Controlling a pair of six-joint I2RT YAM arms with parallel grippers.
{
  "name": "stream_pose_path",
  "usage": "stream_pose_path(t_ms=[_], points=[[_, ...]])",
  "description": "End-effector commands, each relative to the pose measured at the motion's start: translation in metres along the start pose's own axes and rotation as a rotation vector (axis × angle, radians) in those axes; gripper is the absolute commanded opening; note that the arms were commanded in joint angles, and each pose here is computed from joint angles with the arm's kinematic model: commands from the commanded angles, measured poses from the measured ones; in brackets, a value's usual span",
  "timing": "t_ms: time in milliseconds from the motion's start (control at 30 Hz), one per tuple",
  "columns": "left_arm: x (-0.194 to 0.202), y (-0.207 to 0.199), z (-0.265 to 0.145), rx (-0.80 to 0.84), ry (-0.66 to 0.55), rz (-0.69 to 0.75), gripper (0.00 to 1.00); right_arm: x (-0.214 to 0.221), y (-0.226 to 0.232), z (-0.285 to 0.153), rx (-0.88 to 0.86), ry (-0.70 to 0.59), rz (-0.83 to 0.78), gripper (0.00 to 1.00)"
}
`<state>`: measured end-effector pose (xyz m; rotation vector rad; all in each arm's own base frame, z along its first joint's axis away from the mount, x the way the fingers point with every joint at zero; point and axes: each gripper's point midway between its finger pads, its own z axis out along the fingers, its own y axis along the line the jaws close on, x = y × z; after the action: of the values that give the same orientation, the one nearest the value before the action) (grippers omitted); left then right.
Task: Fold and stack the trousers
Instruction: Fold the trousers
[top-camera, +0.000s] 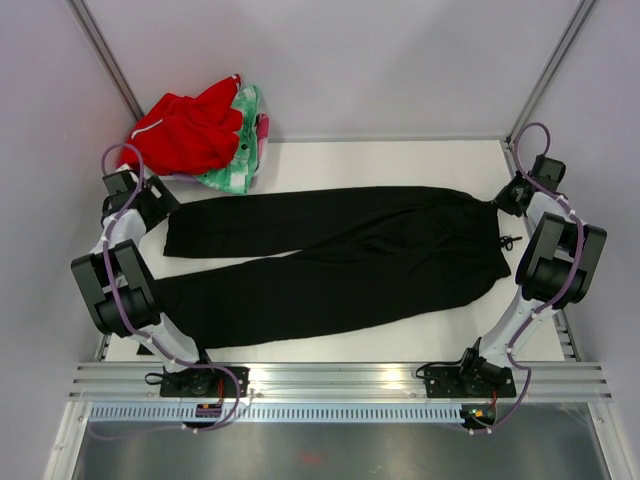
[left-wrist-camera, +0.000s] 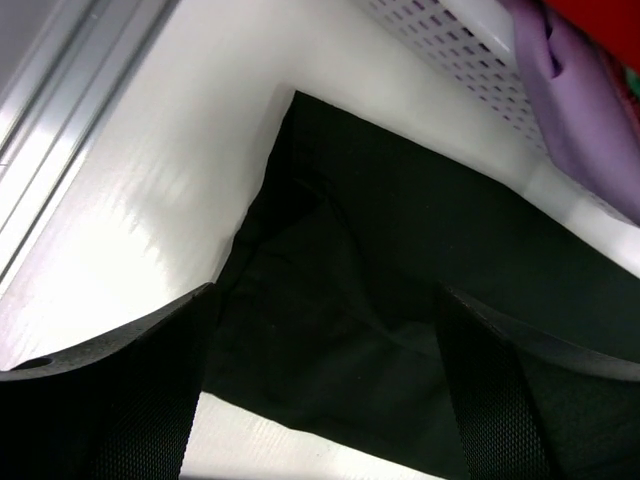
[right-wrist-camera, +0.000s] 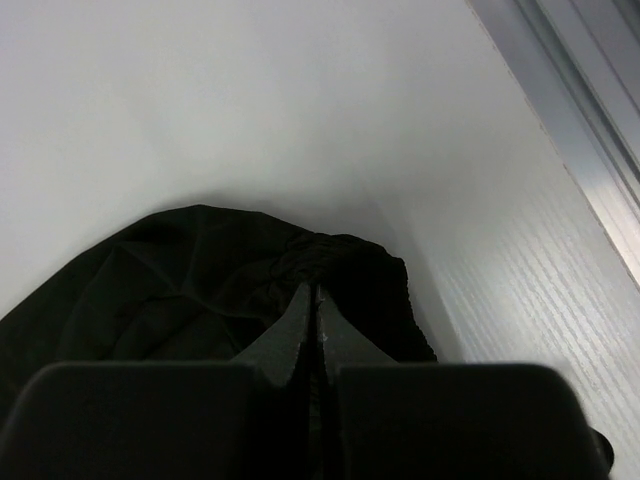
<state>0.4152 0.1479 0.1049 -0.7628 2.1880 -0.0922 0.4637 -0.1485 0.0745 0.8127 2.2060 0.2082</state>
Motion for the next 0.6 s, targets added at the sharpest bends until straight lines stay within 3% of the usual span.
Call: stream_pose_path(t_ms=[0,267,567], points=[[-0.013,-0.021,0.011,0.058,-0.012,0.021,0.91,0.0,0.009,0.009,-0.02,0.004,-0.044,0.0],[-0.008,-0.041,0.041,0.057,0.031,0.085,0.91,0.001,0.008,0.016,-0.009,0.002,-0.052,0.0],[-0.007,-0.022,0.065,-0.034,0.032,0.158,0.91,-0.006,0.016,0.014,-0.037,-0.003,-0.069,0.0]])
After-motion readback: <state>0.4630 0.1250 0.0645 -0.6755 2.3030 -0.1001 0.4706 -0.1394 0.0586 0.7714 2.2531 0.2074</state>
